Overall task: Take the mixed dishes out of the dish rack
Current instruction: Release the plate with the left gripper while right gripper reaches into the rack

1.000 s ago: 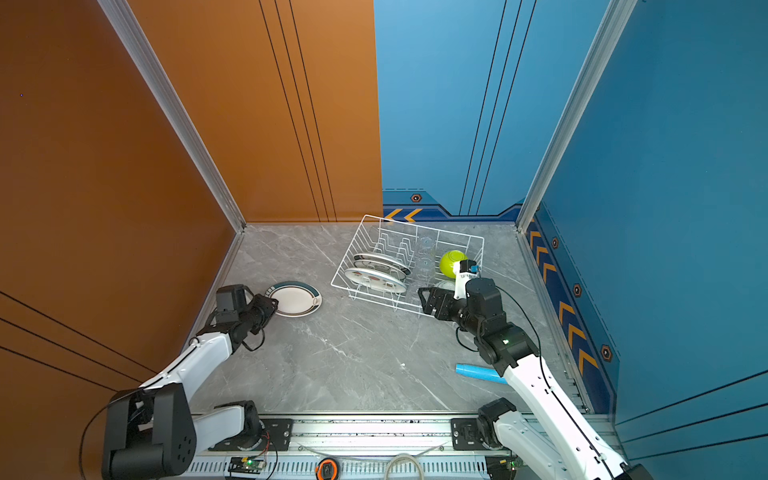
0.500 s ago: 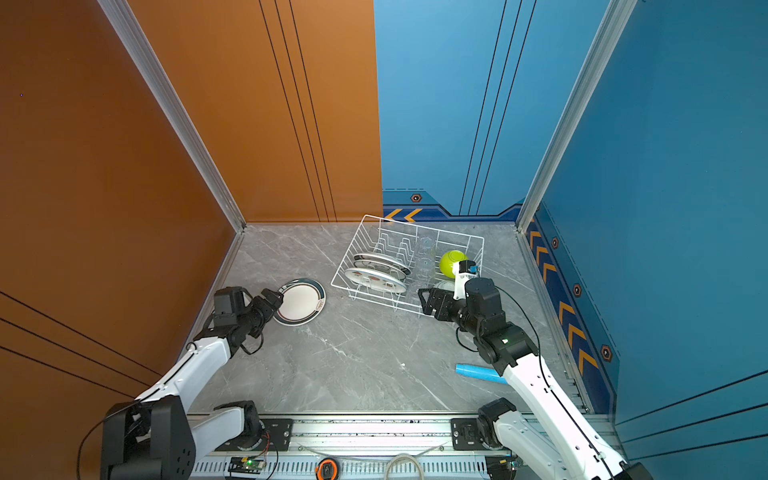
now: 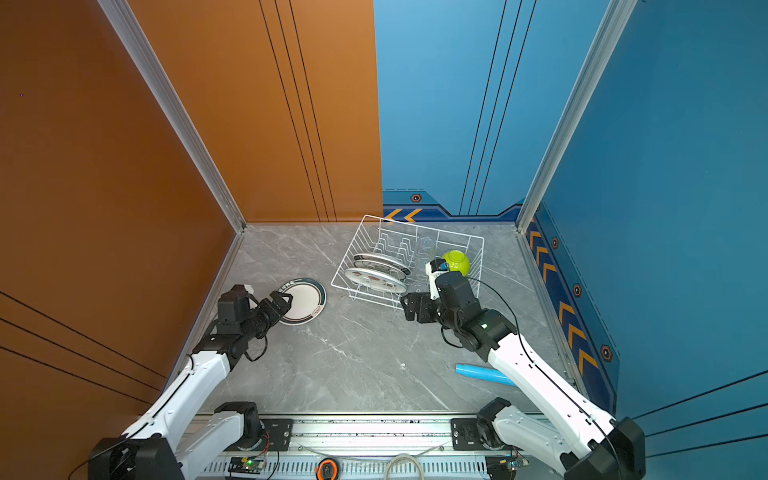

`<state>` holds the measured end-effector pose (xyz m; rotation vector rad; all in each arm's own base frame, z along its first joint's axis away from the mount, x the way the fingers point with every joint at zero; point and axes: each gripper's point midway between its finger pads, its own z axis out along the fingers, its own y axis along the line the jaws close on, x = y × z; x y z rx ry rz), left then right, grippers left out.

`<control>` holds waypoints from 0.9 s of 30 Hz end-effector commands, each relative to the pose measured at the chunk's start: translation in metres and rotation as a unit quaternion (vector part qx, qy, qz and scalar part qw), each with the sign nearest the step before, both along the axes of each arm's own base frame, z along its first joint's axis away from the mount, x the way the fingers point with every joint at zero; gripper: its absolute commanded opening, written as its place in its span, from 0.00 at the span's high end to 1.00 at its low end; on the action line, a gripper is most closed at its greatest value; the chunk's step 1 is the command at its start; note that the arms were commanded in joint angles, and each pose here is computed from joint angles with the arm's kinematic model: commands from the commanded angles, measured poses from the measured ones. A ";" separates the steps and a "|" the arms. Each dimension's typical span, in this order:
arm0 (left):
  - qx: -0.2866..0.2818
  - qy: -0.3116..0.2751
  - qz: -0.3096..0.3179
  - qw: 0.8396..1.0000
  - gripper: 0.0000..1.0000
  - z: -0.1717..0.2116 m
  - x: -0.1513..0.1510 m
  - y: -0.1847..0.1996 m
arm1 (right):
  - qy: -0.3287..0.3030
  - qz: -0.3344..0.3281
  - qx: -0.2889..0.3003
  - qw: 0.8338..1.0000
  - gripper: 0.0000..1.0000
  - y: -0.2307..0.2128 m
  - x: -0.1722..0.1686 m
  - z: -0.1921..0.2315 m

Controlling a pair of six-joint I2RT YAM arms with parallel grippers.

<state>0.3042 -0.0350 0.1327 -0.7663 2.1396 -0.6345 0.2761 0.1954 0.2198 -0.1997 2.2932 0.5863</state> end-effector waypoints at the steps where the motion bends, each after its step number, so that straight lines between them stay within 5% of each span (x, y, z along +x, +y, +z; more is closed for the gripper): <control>1: 0.041 0.011 -0.020 0.999 0.02 0.000 -0.014 -0.003 | -0.014 0.023 -0.067 0.997 0.07 0.011 0.011 0.000; 12: 0.082 -0.035 -0.115 0.989 0.02 0.019 -0.031 -0.045 | -0.034 0.062 -0.172 0.983 0.19 0.069 0.047 -0.005; 27: 0.126 -0.075 -0.120 0.982 0.02 0.030 -0.030 -0.046 | -0.072 0.091 -0.277 0.954 0.33 0.092 0.072 0.010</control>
